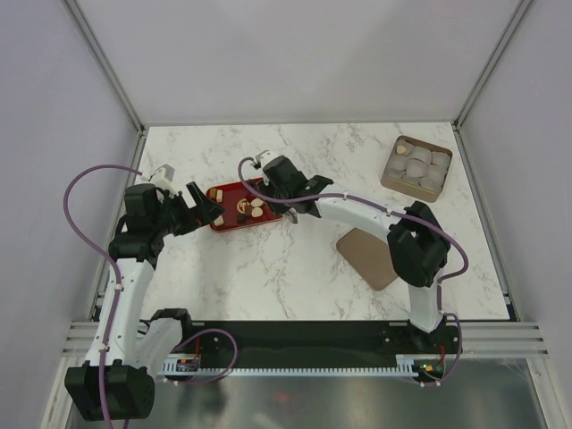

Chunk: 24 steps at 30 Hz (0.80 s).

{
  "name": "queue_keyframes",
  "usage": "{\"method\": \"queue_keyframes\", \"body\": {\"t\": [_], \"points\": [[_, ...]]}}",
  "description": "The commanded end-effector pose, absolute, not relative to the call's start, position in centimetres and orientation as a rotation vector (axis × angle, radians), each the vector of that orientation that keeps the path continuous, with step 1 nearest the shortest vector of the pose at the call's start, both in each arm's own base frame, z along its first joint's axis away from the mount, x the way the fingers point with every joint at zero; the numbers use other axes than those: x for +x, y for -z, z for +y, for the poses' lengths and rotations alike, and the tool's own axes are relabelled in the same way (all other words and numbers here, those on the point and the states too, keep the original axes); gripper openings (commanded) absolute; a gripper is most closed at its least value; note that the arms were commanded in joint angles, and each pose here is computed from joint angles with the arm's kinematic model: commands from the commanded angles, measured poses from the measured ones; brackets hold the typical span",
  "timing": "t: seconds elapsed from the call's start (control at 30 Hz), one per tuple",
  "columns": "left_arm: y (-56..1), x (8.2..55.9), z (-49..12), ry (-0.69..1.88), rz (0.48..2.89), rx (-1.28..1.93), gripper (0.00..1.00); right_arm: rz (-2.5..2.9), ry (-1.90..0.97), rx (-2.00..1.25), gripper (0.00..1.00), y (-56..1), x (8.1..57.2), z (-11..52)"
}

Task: Pack the chocolate

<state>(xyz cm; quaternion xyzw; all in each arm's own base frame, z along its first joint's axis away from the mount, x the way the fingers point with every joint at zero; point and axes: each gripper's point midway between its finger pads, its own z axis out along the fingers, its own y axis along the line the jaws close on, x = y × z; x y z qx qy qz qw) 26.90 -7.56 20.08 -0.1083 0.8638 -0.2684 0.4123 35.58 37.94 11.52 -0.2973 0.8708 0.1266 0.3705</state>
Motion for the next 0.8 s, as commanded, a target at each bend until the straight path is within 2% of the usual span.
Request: {"method": "queue_keyframes", "body": {"t": [0.0, 0.27, 0.5, 0.77], "points": [[-20.9, 27.3, -7.3, 0.647, 2.129, -0.22, 0.99, 2.179, -0.399, -0.694, 0.34, -15.5, 35.8, 37.3], [-20.7, 27.3, -7.4, 0.657, 2.138, -0.221, 0.99, 2.187, -0.363, -0.551, 0.33, -18.3, 37.5, 31.0], [-20.8, 27.2, -7.4, 0.657, 2.131, -0.216, 0.99, 2.181, -0.164, -0.233, 0.34, -21.9, 41.3, 18.1], [-20.8, 27.1, -7.5, 0.667, 2.134, -0.215, 0.99, 2.246, 0.044, 0.164, 0.33, -21.6, 44.2, 4.7]]}}
